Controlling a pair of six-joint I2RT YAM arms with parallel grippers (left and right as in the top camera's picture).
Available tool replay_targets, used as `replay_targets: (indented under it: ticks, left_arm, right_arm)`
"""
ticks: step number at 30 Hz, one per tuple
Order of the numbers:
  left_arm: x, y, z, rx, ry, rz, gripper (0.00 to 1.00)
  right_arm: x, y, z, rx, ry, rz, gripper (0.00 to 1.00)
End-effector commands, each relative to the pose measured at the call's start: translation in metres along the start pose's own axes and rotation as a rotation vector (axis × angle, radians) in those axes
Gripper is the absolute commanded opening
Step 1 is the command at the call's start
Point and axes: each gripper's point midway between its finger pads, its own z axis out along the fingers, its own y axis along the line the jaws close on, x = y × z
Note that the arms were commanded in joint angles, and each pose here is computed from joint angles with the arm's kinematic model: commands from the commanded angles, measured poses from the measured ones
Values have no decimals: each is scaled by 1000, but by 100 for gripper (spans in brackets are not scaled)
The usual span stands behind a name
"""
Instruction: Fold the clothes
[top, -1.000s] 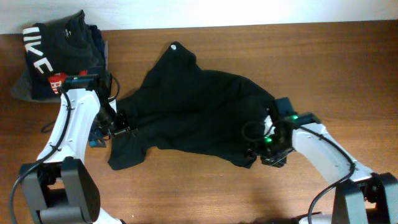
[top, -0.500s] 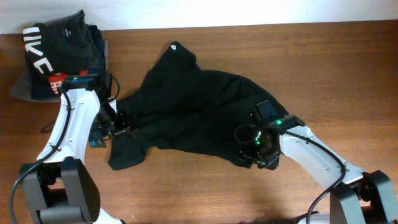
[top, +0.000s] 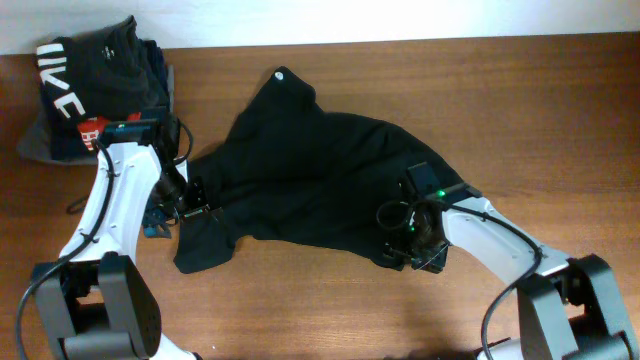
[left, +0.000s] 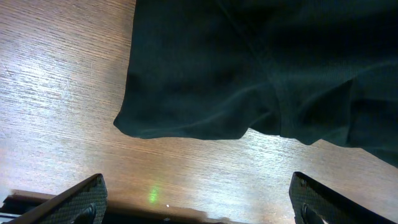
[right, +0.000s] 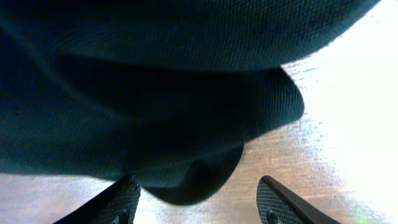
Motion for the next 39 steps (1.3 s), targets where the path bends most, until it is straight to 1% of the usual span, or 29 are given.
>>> replay_targets:
  ticks: [1,9,11,12,15,16,19,20,26,28,34,39]
  left_arm:
    - [3,-1,4,7,21,9,94]
    - [3,-1,4,7,20,9,93]
    - [3,-1,4,7,21,9,94]
    - [3,-1,4,7,21,9,93]
    - [3,0,4,7,21,9,94]
    - [3,-1,4,7,20,9,94]
    - [3,0,4,7,20,9,94]
    - [3,0,4,7,21,9,94]
    - [3,0,4,7,21,9,94]
    - [3,0,4,7,21,8,94]
    - [3,-1,4,7,20,9,94]
    - [3,-1,4,7,21,9,94]
  right_arm:
    - [0,-5,7,35,6,12,65]
    - [-3,-7,14,50,4,13,64]
    - [-3,-8,17,54,10,13,59]
    - [-3,-8,18,55,12,14,54]
    - [-3,-8,19,58,14,15,43]
    - [-3,-8,19,58,14,15,41]
    - [-2,-10,20,61,18,23,40]
    - [-1,-11,21,62,19,23,38]
    - [7,-20,31,75,33,52,16]
    - [7,-21,31,80,29,53,5]
    - [-8,-32,26,118,-19,81,4]
    - [-39,-50,8,94,-57,147,4]
